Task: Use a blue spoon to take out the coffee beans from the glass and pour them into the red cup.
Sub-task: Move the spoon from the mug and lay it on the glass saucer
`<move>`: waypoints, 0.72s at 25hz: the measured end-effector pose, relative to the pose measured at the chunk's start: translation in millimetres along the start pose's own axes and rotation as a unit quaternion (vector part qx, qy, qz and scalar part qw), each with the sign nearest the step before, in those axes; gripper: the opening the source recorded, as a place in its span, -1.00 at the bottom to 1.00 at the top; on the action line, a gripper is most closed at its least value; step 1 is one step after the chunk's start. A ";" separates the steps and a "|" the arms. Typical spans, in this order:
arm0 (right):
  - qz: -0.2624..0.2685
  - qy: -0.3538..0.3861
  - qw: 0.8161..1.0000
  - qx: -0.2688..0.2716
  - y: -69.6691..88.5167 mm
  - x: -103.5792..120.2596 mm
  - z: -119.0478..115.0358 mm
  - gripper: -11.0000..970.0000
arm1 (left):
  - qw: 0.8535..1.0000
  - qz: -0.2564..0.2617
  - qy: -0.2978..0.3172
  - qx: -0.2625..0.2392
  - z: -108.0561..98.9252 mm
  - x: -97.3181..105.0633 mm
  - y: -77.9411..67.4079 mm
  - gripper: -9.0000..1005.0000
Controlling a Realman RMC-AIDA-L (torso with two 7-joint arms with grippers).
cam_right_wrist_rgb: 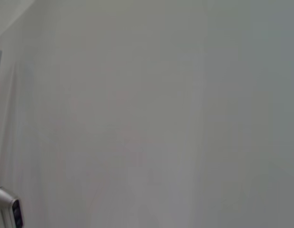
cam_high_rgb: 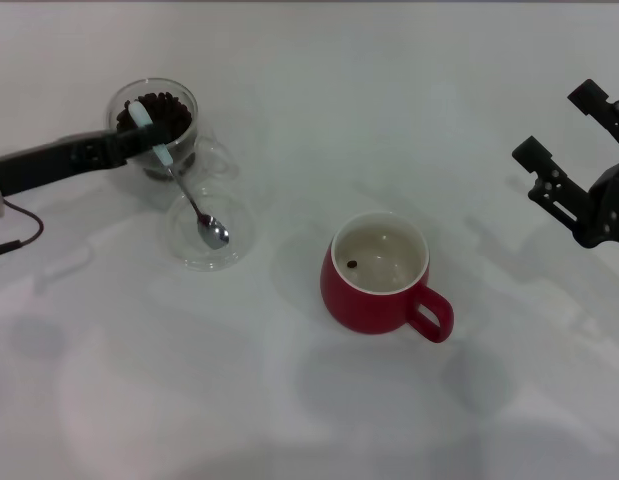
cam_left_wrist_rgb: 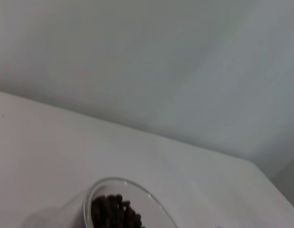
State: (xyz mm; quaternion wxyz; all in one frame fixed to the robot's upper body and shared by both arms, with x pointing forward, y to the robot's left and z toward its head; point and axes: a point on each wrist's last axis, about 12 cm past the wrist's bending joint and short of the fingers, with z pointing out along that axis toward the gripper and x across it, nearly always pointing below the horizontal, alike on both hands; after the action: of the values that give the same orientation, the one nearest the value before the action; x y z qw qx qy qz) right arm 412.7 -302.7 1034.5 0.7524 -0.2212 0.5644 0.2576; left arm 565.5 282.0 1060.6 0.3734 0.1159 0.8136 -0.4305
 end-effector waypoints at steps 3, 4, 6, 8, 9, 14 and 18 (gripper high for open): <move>0.000 -0.001 1.000 -0.001 -0.2 -0.1 0.8 0.65 | 1.000 -0.003 0.011 0.000 0.9 2.5 -0.3 -0.72; 0.000 -0.001 1.000 -0.001 -0.2 -0.1 0.9 0.65 | 1.000 -0.004 0.013 0.000 1.1 3.0 -0.2 -0.71; 0.000 -0.001 1.000 -0.001 -0.2 -0.1 1.1 0.65 | 1.000 -0.007 0.016 -0.002 1.3 4.0 0.1 -0.71; 0.000 -0.001 1.000 -0.001 -0.2 -0.2 1.2 0.65 | 1.000 -0.008 0.018 -0.002 1.2 5.0 0.2 -0.71; 0.000 -0.001 1.000 -0.002 -0.2 -0.1 1.2 0.65 | 1.000 -0.009 0.019 -0.001 1.1 5.5 0.1 -0.71; 0.000 -0.001 1.000 -0.004 0.4 0.0 1.2 0.65 | 1.000 -0.012 0.019 0.000 -0.4 7.9 0.3 -0.71; 0.001 0.001 1.000 -0.005 1.0 0.1 0.1 0.65 | 1.000 -0.016 0.018 0.004 -1.2 10.6 -0.3 -0.37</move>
State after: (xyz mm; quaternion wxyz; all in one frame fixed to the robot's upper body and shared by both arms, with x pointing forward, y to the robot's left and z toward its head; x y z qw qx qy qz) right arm 412.2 -301.8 1034.4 0.7507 -0.2246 0.5637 0.2612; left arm 557.4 281.4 1053.8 0.3515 0.1124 0.8202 -0.4372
